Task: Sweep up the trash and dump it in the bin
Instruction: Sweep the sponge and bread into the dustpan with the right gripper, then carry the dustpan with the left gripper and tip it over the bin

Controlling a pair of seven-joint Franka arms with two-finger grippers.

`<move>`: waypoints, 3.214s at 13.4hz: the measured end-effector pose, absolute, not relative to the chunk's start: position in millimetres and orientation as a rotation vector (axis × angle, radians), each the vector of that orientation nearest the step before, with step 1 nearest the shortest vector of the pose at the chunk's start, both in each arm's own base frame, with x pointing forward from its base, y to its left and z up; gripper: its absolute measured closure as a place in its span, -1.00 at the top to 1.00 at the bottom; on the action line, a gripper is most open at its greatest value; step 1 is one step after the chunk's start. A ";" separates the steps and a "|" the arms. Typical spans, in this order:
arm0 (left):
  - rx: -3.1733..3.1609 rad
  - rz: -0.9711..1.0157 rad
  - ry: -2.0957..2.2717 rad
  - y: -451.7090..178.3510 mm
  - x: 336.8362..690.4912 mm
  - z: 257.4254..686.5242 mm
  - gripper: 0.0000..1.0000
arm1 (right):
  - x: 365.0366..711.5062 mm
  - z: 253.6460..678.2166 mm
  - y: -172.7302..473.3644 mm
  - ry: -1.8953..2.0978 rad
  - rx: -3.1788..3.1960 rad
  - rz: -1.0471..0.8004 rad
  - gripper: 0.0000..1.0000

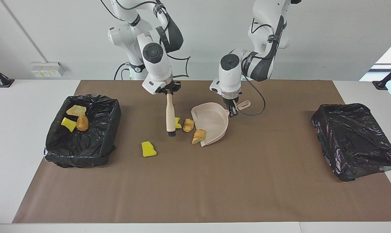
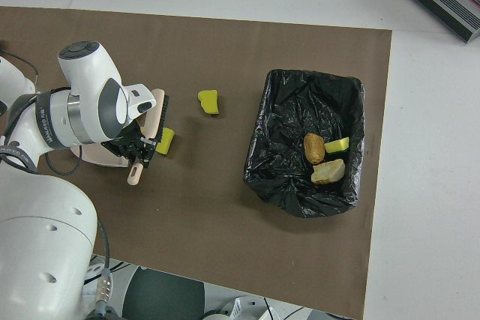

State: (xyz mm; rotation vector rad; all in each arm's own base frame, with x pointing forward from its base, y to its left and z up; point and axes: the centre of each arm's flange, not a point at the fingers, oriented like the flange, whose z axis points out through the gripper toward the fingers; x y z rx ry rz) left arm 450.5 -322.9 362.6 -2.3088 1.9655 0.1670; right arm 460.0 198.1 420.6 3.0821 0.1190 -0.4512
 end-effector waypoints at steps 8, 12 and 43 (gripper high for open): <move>-2.311 0.147 1.966 -323.0 450.9 359.5 -0.36 | 532.9 375.6 121.4 0.393 2.830 -0.234 -0.46; -2.316 0.148 1.960 -322.1 450.0 356.8 -0.36 | 528.8 345.6 126.1 0.421 2.822 -0.294 -0.46; -2.169 0.011 2.159 -181.6 509.7 427.8 -0.36 | 468.4 409.4 244.1 0.098 3.098 -0.589 -0.46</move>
